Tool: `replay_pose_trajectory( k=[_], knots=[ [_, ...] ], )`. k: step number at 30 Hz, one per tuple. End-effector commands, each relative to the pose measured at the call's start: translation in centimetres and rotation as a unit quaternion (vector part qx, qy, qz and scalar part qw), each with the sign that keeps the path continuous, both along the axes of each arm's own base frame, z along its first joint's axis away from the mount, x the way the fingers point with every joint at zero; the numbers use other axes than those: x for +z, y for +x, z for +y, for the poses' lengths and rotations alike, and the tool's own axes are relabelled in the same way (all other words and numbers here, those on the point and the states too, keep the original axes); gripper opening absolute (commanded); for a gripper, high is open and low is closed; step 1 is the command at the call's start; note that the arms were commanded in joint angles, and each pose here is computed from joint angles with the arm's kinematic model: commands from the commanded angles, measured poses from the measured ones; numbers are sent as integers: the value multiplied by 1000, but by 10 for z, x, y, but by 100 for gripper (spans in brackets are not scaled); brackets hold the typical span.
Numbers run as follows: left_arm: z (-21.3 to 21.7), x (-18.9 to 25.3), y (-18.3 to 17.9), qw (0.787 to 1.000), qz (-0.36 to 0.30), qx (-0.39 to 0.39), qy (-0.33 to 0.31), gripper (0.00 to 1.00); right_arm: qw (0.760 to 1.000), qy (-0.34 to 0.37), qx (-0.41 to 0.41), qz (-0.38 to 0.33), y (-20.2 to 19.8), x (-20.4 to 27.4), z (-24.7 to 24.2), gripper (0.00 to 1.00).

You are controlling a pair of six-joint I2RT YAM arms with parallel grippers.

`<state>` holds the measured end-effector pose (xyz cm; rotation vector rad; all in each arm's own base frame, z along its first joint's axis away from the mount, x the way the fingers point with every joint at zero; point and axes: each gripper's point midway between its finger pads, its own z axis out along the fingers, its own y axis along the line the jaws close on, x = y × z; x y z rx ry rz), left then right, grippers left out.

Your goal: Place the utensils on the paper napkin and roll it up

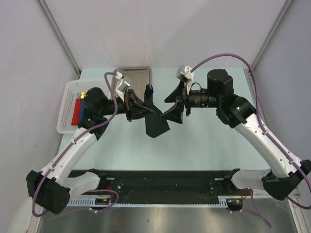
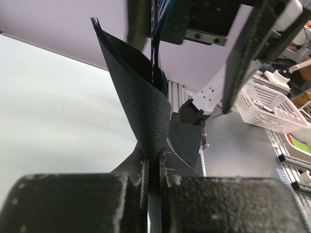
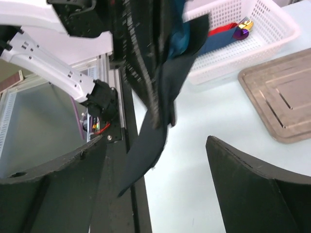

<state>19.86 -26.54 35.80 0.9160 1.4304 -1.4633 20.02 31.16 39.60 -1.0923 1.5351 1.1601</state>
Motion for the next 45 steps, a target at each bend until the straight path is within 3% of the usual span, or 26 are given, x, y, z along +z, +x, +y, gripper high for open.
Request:
replay_pose_trajectory(
  k=[1,2,5,13,15,16,18,19,20,30,45],
  knots=[
    [4,33,1,998,-51,13,-26,0,1000,-23,6,-4,-19,-8,-17,86],
    [4,35,1,998,-54,13,-26,0,1000,-24,15,1,-24,-11,-17,78],
    [4,37,2,998,-60,13,-27,0,999,-32,30,23,-33,-19,-17,69],
    [3,43,0,998,-60,-1,-32,0,995,-64,35,67,-35,-46,-16,58],
    [3,44,-1,998,-61,0,-34,0,994,-68,41,72,-34,-50,-16,45],
    [2,44,-1,998,-58,-4,-33,0,994,-69,42,74,-33,-51,-16,31],
    [3,44,-3,998,-60,-9,-34,0,994,-64,39,76,-28,-50,-18,19],
    [3,44,-4,998,-55,-10,-35,0,995,-61,38,76,-26,-49,-19,5],
    [3,44,-6,998,-57,-15,-36,0,995,-56,41,73,-25,-46,-20,0],
    [1,53,-34,996,-30,-71,-50,0,996,-56,64,31,1,-60,-24,0],
    [-20,67,-54,991,-21,-109,-81,0,988,-19,151,-32,-17,-63,29,0]
  ],
)
